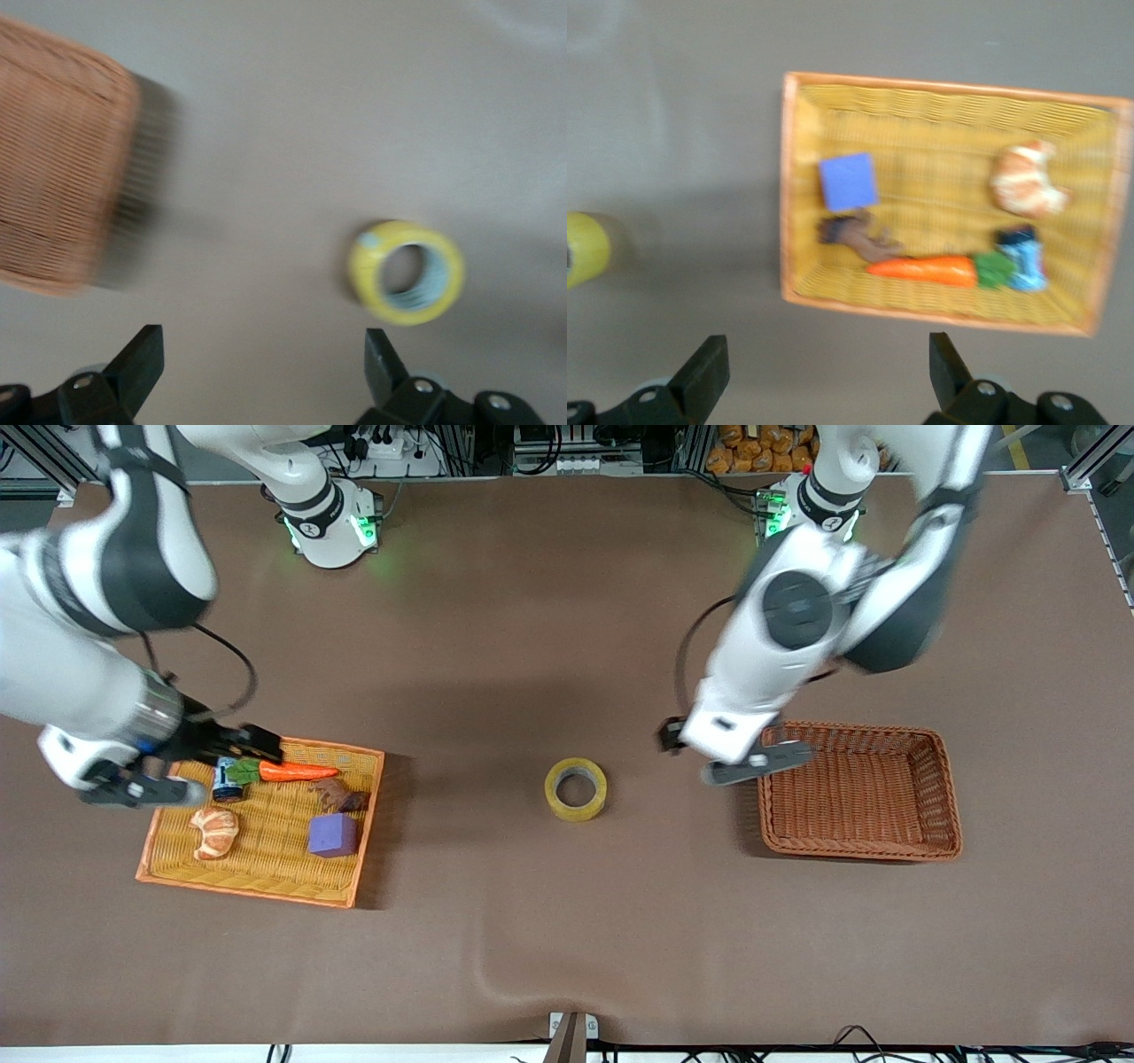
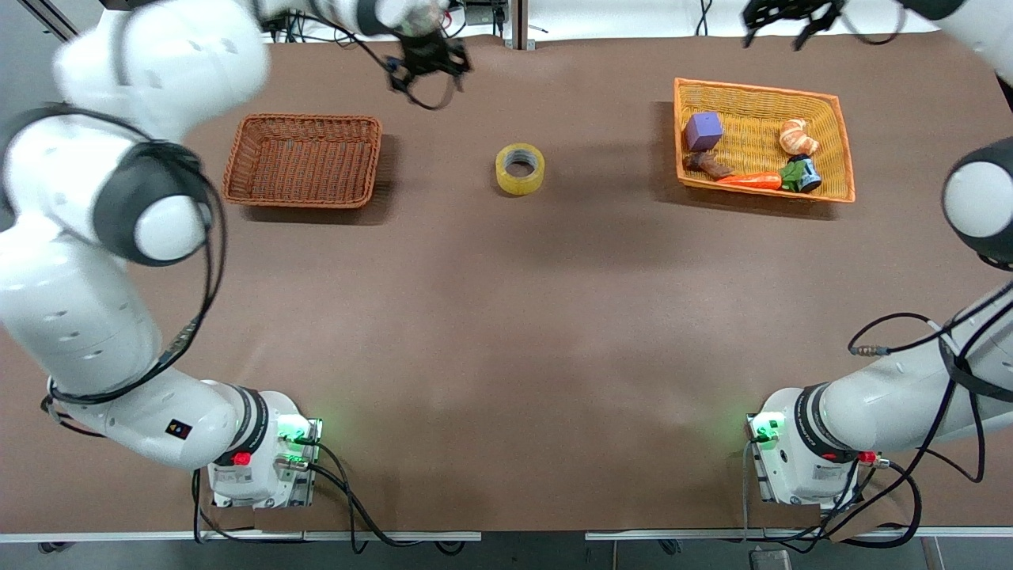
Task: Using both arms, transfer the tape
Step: 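Grasp the tape with the left gripper while the right gripper withdraws, then lift the tape roll with the left gripper and carry it over the wicker basket, then lower the tape into the wicker basket and open the left gripper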
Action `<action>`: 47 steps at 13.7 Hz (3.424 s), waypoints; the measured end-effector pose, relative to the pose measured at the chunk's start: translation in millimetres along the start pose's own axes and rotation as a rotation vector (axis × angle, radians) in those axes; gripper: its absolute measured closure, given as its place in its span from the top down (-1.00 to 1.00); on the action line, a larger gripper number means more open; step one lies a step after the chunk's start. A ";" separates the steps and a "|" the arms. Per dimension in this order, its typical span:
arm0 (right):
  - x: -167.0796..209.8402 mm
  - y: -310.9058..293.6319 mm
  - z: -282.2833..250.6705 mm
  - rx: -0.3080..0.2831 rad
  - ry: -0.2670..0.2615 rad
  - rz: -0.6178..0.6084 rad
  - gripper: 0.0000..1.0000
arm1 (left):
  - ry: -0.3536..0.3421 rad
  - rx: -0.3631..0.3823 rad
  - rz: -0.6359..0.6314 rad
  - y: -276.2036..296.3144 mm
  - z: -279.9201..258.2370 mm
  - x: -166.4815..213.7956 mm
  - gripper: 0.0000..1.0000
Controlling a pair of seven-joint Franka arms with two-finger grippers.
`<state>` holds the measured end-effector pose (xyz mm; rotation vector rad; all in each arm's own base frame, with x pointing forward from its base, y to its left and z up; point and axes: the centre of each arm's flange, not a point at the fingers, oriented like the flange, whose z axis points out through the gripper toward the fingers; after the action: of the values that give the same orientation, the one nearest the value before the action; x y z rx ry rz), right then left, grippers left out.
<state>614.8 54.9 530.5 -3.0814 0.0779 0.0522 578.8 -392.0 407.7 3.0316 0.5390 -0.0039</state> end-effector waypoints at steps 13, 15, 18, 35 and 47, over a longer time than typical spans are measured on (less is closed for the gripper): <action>-37.1 111.4 -99.1 -0.048 0.003 -0.018 1.00 | 0.029 0.049 -0.104 72.7 186.1 -47.1 1.00; -36.4 110.0 -97.7 -0.048 0.000 -0.020 1.00 | 0.023 0.062 -0.105 70.6 196.9 -47.6 0.94; -36.4 110.2 -97.4 -0.048 -0.001 -0.012 1.00 | 0.017 0.076 -0.106 67.6 208.2 -47.3 0.37; -34.5 106.9 -95.4 -0.047 0.001 0.032 1.00 | 0.007 0.150 0.039 -155.5 -13.5 127.8 -0.57; -33.2 105.6 -94.4 -0.048 0.003 0.032 1.00 | 0.060 0.072 0.319 -386.3 124.4 161.6 -0.43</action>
<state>579.2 -54.3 619.7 -3.1280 0.1273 0.0515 598.5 17.8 257.8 3.1594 0.0538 0.0843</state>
